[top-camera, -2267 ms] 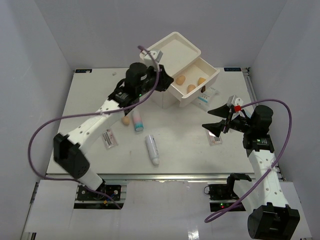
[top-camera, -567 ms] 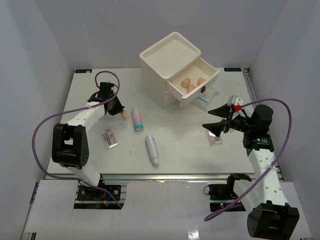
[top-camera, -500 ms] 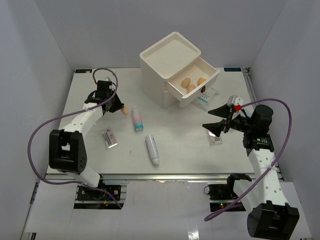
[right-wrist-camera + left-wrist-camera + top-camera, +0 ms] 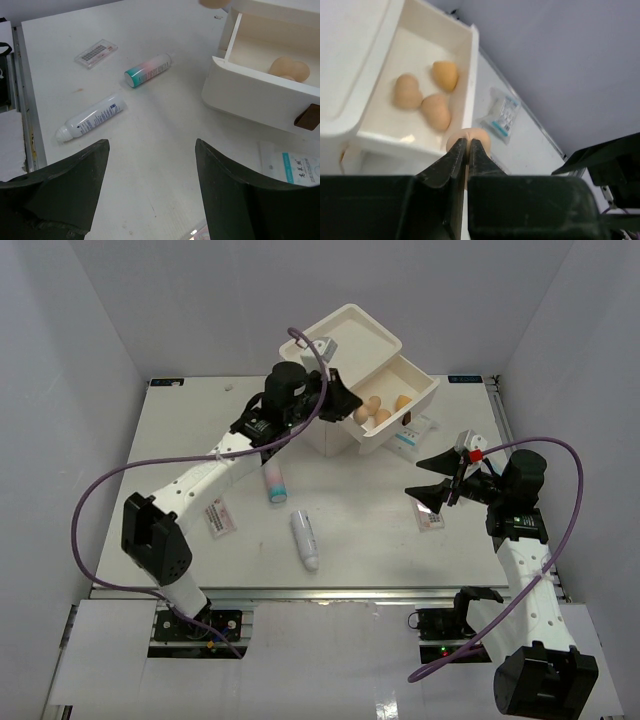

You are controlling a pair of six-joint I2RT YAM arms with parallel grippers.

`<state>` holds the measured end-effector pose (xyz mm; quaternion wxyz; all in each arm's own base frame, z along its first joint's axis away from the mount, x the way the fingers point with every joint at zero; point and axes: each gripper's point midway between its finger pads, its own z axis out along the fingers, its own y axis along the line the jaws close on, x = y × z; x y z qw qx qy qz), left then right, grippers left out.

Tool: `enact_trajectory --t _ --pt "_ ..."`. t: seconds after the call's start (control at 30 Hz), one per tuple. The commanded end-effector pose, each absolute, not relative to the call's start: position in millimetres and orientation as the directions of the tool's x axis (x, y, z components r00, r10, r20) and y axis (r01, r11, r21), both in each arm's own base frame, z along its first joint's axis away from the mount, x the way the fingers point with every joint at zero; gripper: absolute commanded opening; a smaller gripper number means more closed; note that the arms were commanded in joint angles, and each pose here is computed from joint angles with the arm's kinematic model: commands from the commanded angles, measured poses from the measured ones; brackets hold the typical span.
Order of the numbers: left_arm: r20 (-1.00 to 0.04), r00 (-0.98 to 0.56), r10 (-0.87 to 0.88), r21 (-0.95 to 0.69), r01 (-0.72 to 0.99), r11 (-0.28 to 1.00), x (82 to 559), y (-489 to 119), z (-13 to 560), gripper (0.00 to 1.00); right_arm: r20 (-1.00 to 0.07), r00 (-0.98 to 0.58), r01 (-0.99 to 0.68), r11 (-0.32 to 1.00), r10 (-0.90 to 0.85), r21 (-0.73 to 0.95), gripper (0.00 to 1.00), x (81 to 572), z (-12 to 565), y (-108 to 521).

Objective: Organize the makeup

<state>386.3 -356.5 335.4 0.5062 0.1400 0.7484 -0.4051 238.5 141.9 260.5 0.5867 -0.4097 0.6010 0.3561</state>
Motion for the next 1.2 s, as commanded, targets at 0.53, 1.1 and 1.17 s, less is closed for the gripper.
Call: enact_trajectory --t 0.53,1.1,1.17 --pt "-0.947 -0.259 -0.191 -0.307 0.554 0.774 474.6 -411.8 360.3 0.60 -0.995 0.058 -0.902 0.423 -0.084 -0.088 0.76 241.6 260.5 136.9" --pt "-0.953 -0.212 -0.215 -0.287 0.410 0.866 367.9 -196.0 322.4 0.05 -0.997 -0.005 -0.833 0.552 -0.076 -0.037 0.72 266.7 242.8 118.6" --pt "-0.941 -0.223 -0.253 -0.325 0.400 0.857 363.3 -174.5 309.4 0.02 -0.997 -0.042 -0.793 0.609 -0.070 -0.009 0.64 278.4 236.3 110.7"
